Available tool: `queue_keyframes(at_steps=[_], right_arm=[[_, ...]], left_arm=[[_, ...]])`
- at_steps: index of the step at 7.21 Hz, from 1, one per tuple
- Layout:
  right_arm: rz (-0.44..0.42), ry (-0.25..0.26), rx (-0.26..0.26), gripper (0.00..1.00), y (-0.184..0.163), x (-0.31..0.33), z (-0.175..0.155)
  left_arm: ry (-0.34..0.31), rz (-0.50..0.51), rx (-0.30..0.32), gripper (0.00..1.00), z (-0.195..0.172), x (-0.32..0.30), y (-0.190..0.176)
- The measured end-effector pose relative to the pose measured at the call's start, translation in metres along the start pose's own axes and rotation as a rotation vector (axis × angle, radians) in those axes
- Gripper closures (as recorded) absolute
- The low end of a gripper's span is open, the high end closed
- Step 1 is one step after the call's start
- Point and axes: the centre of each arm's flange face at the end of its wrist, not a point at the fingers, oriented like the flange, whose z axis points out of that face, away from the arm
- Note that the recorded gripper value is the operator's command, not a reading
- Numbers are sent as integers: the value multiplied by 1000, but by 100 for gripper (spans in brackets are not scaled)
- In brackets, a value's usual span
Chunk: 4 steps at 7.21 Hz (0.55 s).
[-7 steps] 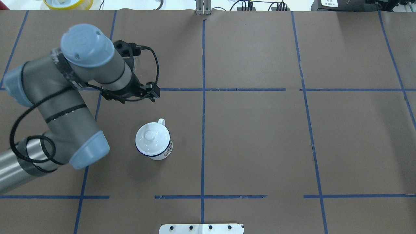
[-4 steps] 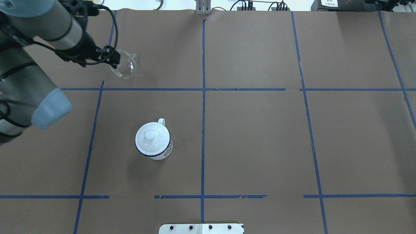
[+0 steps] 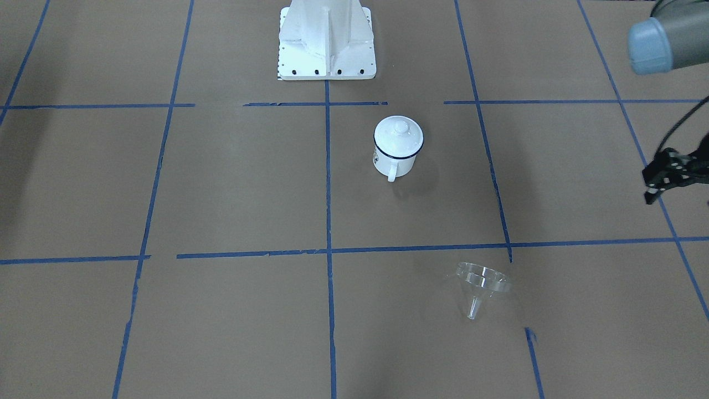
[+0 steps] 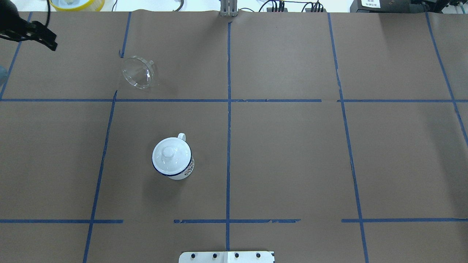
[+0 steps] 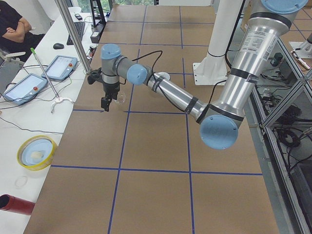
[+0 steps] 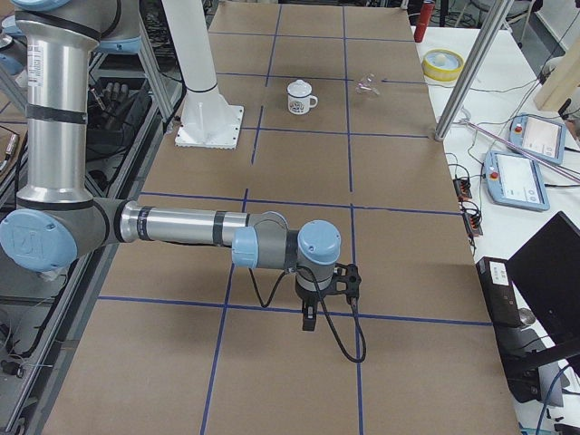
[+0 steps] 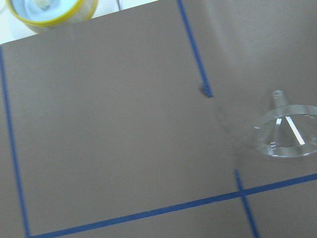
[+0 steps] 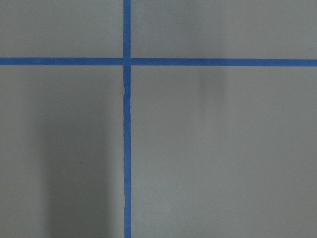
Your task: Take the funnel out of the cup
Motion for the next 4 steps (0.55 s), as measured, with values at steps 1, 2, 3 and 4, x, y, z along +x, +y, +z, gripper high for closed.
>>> queue_keyframes(at_steps=[1,2,3,4], right_arm=[[0,0,0,0,0,0,0],[0,0,0,0,0,0,0],[0,0,0,0,0,0,0],[0,0,0,0,0,0,0]], left_arm=[[-16,0,-13,0,10,-59,41],[-23,-5,-7,0,21,-90,77],[-28,-11,2,0,31,-104,98],[-29,-18,-3,0,42,-112,116]])
